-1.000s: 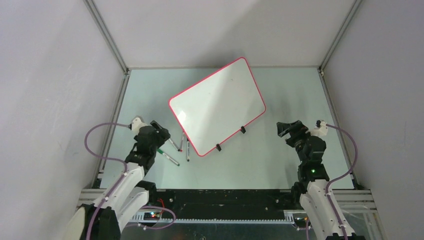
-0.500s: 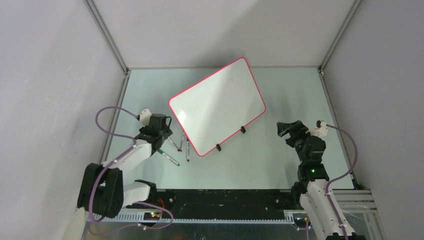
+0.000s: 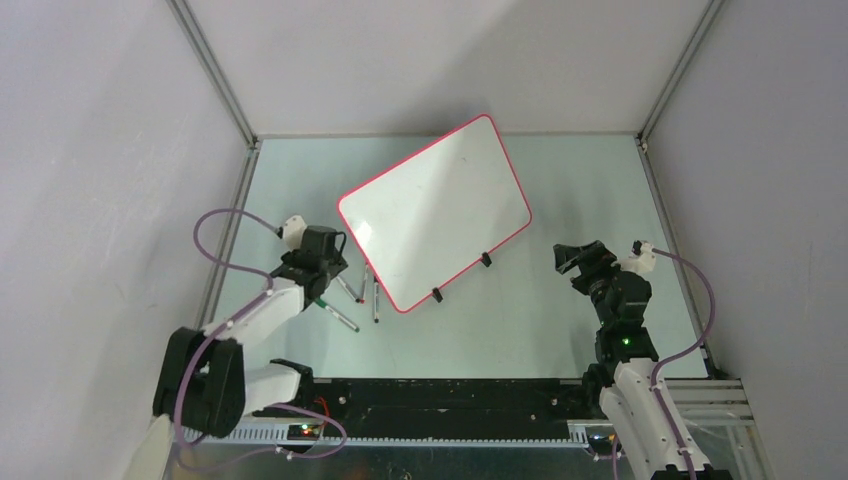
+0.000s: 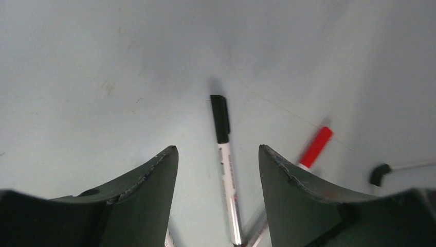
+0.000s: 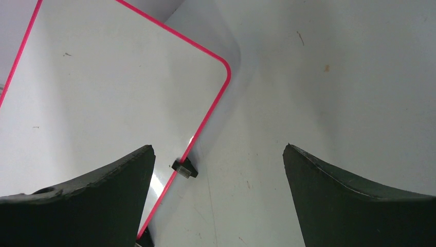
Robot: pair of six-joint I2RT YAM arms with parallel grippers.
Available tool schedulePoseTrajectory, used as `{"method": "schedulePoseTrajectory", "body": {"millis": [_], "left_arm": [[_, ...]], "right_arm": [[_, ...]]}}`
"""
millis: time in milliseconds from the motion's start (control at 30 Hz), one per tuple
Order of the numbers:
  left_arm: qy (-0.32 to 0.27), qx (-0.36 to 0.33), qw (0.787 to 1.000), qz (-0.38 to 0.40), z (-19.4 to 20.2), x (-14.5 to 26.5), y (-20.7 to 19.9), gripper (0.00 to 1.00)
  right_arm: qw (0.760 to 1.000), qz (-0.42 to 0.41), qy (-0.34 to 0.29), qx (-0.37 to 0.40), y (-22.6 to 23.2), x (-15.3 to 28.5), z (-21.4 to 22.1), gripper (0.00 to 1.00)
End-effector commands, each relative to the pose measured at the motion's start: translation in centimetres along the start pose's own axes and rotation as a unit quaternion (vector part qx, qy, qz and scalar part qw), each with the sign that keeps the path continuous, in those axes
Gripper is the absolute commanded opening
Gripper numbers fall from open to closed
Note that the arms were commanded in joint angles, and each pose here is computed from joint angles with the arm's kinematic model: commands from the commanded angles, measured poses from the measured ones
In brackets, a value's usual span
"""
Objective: Write a sentence on the whiteboard
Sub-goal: Open the whiteboard marker at the center of the board.
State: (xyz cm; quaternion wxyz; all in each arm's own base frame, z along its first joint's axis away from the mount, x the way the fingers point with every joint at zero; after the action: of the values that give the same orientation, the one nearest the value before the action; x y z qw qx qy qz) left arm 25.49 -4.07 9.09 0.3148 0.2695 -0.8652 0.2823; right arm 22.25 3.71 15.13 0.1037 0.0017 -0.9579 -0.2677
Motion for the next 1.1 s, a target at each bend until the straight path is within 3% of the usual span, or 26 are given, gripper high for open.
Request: {"method": "schedulePoseTrajectory", "body": {"millis": [0,233,400,600,767,1067], "left_arm": [[-0.053,0.001,0.996,0.073,-1.7,2.5,-1.2,0.66],[-0.064,-0.018,0.983,0.173,-0.9,5.1,0.0,0.68],[-0.055,0.03,0.988,0.143,-0.3,5.3,1.6,0.64],[0.011,0.015,0.99,0.137,1.6,6.6,2.1,0.56],[0.005,0.092,0.995,0.025,1.7,8.3,4.9,0.52],[0.016,0.117,0.993,-0.006,2.6,8.3,5.5,0.62]], "right_arm": [[1.0,-0.006,-0.026,0.0,0.6,-0.2,-1.5,1.0],[1.0,-0.007,-0.025,0.0,0.6,-0.2,-1.4,0.98],[1.0,-0.007,-0.026,0.0,0.6,-0.2,-1.5,0.98],[1.0,-0.009,-0.029,0.001,0.7,-0.2,-1.5,0.97],[1.0,-0.008,-0.028,0.001,0.7,-0.1,-1.5,0.97],[0.999,-0.01,-0.03,0.0,0.7,0.0,-1.6,0.97]]}}
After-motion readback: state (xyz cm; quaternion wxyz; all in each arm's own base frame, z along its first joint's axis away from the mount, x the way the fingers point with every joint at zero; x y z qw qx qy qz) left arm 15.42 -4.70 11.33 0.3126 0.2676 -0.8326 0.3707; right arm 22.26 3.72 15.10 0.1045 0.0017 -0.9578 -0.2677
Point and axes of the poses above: each gripper's point midway between its finger pads, its own x axis back along the fingers, its own y axis along the line the jaws close on, z = x × y, the point moved 6 cm from there along x, back along the fingers, and after that the axes turned 12 degrees about x, right-handed, at the moved point
